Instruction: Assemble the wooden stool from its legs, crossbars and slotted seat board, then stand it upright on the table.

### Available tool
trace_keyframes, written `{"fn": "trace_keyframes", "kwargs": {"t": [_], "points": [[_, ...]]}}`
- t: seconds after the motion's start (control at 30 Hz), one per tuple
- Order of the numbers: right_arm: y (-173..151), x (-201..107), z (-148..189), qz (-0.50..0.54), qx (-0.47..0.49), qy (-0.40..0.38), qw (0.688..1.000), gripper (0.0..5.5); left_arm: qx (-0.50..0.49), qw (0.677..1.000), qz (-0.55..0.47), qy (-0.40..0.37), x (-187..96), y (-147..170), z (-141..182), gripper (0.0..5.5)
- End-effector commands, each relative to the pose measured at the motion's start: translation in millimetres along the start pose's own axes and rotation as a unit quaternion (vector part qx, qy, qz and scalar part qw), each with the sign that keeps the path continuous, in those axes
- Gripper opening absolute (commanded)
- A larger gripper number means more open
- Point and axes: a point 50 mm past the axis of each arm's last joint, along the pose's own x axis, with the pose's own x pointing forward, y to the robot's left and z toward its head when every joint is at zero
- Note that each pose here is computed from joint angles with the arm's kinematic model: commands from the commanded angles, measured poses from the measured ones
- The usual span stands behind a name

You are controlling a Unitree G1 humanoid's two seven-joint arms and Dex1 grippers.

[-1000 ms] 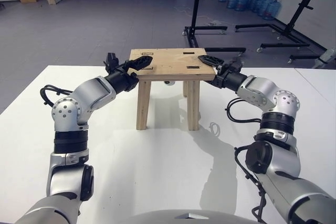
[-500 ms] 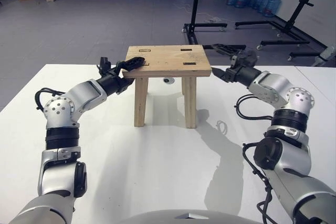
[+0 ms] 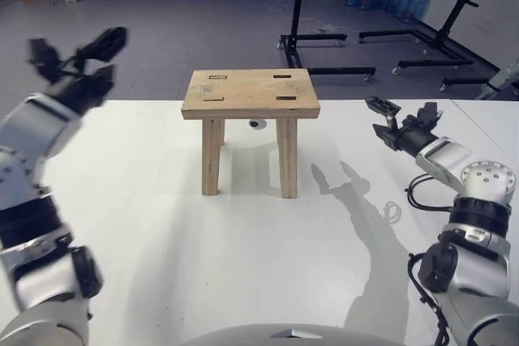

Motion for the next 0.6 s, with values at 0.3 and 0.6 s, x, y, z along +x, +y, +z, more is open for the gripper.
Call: {"fn": "trace_keyframes", "kwargs": {"t": [0.3,0.6], "points": [[18.4,-23.9,-123.5,-0.087,-0.336,-0.132,0.929,5.40,0.371,0.922,0.091,0.060,-62.8,37.2,-172.5,5.36],[7.3,-21.2,-125.8,-0.098,-0.386,-0.166,0.902,5.40,0.391,0.906,0.161,0.014,-52.1,38.6,-178.0,5.36]]}}
